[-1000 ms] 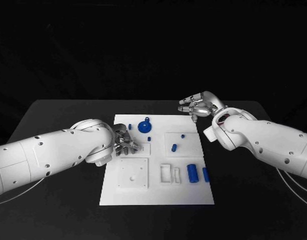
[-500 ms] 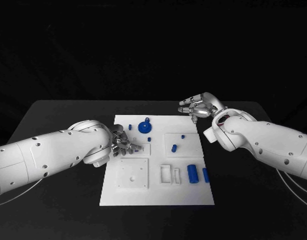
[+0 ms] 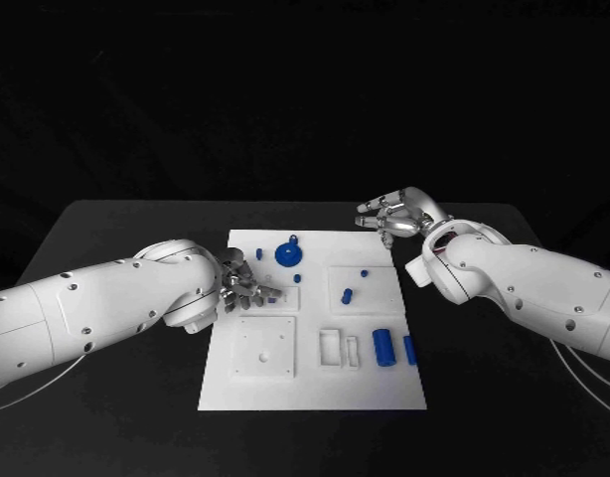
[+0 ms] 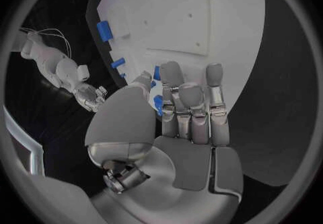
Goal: Assemble the parts on the task board
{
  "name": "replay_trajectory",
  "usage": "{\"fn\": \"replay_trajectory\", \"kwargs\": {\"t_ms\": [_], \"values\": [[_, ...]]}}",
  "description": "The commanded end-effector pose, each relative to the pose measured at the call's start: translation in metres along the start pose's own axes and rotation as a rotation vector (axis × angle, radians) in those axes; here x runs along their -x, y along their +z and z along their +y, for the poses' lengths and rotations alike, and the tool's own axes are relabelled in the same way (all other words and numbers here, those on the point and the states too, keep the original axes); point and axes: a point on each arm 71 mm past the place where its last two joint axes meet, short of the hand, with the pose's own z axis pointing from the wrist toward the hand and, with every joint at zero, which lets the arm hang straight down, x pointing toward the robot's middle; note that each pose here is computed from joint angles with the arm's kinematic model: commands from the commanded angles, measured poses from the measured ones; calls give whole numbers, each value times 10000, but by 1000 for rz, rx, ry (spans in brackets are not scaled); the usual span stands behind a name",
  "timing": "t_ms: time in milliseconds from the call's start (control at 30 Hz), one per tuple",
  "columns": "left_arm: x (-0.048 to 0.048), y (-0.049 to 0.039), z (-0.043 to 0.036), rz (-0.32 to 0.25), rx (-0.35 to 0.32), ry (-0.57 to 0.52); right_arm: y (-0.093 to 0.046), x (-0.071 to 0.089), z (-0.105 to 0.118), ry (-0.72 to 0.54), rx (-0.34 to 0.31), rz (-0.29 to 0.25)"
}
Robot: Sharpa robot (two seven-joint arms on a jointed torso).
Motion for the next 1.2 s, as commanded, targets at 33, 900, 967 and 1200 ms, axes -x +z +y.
{"fn": "replay_trajectory", "kwargs": {"t_ms": [33,900,967,1200], "values": [[20,-14,-17,-9,-21,-54,-2,-13,0,2,4,13],[-10,-103,-44,73,-20,3,-4,5,-26,4,-4,8],[-19,-101,-51,81,-16,14,-4,3,-25,4,-4,8],[-43,-83,-71,102,-2,49,-6,6,-25,4,-4,8]]}}
